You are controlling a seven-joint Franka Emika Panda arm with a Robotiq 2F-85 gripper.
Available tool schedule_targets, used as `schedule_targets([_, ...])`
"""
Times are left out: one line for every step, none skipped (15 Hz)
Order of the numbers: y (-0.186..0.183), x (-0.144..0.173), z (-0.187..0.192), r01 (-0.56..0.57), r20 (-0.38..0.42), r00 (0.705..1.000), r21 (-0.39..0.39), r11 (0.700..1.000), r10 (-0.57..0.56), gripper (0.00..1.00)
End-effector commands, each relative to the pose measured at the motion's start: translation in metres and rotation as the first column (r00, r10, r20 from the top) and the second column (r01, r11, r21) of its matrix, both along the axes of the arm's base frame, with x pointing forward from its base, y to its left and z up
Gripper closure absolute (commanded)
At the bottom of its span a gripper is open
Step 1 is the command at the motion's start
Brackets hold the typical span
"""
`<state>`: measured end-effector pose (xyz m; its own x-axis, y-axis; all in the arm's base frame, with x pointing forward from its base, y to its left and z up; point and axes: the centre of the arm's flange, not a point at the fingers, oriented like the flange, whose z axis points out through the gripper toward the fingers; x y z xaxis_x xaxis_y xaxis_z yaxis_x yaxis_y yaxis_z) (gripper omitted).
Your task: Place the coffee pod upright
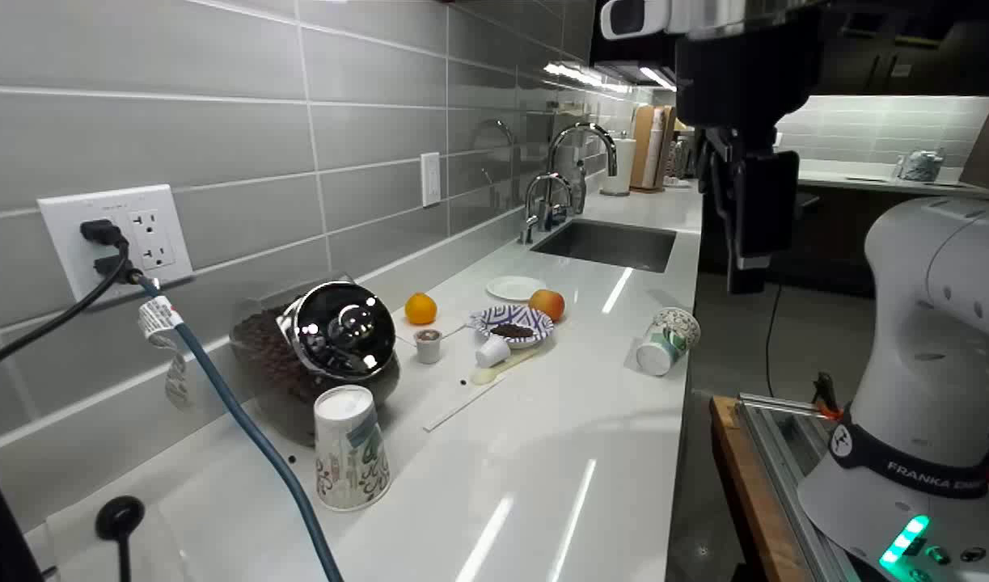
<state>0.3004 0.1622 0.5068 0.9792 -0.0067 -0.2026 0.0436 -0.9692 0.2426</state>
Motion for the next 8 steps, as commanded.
schedule_targets([0.0,0.0,0.0,0.0,0.0,1.0,0.0,1.0,0.0,0.0])
schedule_targets([0.0,0.0,0.0,0.0,0.0,1.0,0.0,1.0,0.0,0.0])
schedule_targets([0.0,0.0,0.0,0.0,0.0,1.0,0.0,1.0,0.0,0.0])
schedule_targets([0.0,0.0,0.0,0.0,0.0,1.0,0.0,1.0,0.0,0.0])
schedule_targets([0.0,0.0,0.0,0.0,0.0,1.0,0.0,1.0,0.0,0.0])
schedule_targets([0.0,0.0,0.0,0.0,0.0,1.0,0.0,1.0,0.0,0.0])
schedule_targets([-0.003,0.003,0.002,0.001,0.003,1.0,-0.011,1.0,-0.001,0.0])
schedule_targets([-0.014,0.008,0.008,-0.052,-0.021,0.998,-0.004,0.999,0.052,0.0])
